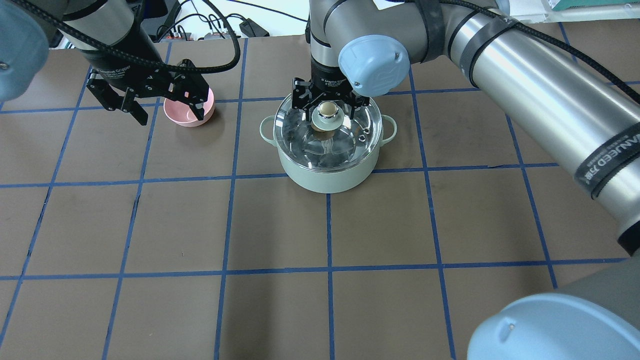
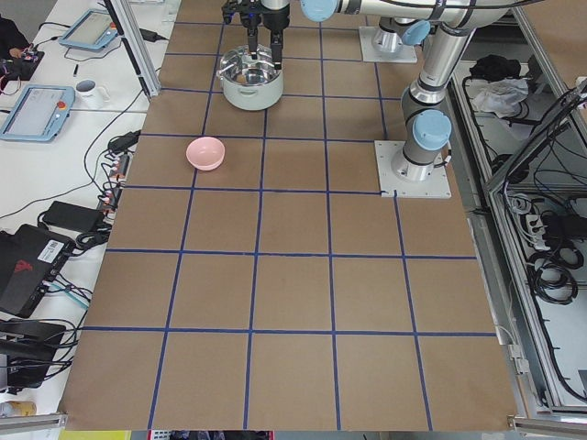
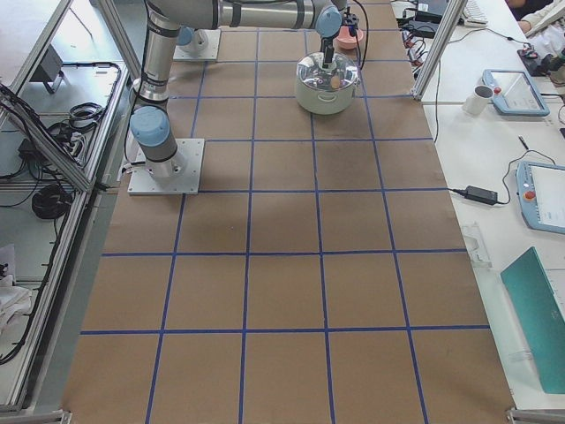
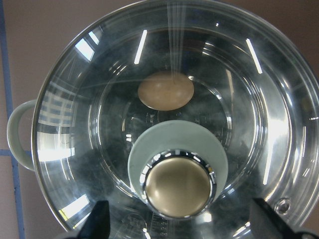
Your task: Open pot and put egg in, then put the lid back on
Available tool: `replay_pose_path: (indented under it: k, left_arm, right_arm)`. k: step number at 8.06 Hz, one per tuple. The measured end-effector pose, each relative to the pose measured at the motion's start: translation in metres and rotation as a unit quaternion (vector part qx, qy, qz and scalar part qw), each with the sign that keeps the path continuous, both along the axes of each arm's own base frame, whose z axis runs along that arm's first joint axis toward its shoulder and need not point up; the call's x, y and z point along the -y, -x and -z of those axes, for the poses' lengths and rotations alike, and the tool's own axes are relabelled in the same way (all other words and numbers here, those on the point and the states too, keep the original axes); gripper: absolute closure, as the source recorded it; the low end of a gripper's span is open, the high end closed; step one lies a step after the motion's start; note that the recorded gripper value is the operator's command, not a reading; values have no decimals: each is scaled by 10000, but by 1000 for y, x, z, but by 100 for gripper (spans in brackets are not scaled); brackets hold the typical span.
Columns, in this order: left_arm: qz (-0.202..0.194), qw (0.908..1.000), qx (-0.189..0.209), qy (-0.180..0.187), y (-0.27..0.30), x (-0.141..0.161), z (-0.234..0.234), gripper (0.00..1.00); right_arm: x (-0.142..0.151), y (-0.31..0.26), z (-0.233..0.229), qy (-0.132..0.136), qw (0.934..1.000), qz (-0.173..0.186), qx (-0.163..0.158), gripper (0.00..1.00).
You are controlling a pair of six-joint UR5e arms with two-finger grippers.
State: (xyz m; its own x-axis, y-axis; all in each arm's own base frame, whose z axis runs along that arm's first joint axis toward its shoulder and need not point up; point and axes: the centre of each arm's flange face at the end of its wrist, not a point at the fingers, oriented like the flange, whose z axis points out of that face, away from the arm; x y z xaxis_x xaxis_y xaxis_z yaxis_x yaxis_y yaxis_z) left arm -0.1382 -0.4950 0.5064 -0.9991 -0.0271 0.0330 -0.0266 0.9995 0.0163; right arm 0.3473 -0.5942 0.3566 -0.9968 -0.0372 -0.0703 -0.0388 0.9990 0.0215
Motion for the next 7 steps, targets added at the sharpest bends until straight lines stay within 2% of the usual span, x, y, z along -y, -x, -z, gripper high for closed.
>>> replay_pose_path:
  k: [4, 7]
  left_arm:
    - [0, 10000, 1, 6, 0, -1, -1, 0]
    - [9, 10000, 6, 3, 0, -1, -1, 0]
  right_arm:
    - [-16, 21, -44, 69, 9999, 13, -111, 0]
    - [-12, 106, -89, 86, 9997, -54, -205, 0]
